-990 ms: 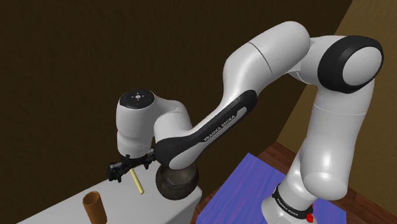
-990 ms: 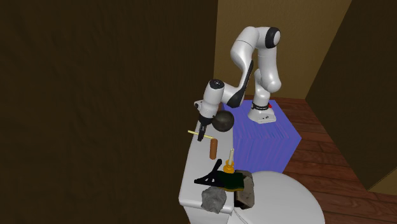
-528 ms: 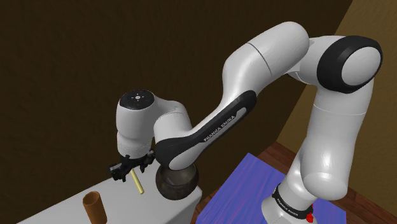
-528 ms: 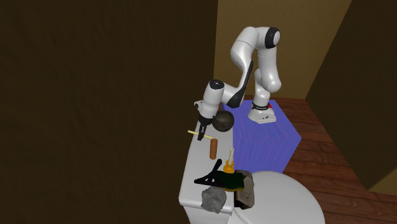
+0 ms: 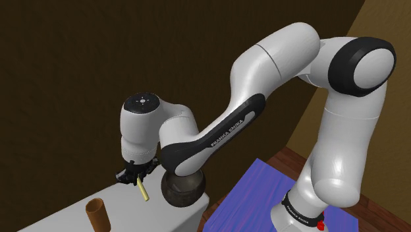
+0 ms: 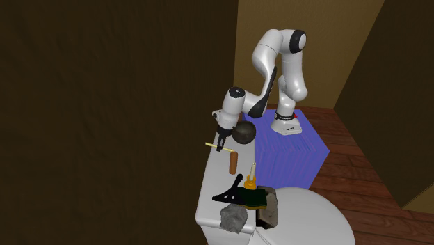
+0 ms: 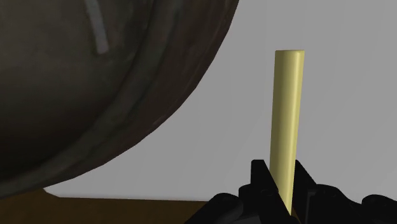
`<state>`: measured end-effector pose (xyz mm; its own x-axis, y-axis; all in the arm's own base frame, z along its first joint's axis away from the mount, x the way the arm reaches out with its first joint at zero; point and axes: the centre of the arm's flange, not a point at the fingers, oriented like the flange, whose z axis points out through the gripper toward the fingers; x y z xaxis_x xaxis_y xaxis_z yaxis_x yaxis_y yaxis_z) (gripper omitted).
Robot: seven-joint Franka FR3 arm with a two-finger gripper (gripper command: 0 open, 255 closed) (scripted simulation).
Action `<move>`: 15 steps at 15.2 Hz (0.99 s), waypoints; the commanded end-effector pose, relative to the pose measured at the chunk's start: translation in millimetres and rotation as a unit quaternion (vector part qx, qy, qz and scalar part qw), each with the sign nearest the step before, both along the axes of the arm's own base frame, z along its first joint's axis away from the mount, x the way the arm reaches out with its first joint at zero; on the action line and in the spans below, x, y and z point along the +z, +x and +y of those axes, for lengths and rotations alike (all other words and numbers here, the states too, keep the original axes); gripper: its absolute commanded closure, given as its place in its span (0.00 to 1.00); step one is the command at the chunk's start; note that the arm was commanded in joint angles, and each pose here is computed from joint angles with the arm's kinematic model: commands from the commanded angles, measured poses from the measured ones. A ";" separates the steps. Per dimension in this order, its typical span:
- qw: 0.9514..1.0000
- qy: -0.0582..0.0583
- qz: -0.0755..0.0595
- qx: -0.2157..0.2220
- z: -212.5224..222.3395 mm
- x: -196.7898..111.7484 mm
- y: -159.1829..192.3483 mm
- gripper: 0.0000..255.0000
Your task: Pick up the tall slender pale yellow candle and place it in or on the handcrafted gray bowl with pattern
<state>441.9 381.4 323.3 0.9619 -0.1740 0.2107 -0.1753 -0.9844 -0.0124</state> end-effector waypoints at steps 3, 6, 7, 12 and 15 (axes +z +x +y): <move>1.000 0.000 0.000 0.000 0.0 10.4 0.0 1.00; 1.000 0.000 0.000 0.000 0.0 26.3 0.0 1.00; 1.000 0.000 0.000 0.000 0.0 31.6 0.0 1.00; 1.000 0.000 0.000 0.000 0.0 58.0 0.0 1.00; 1.000 0.000 0.000 0.000 0.0 73.8 0.0 1.00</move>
<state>442.4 380.7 392.2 0.9619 -0.1739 0.2109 -0.1753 -0.9844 -0.0123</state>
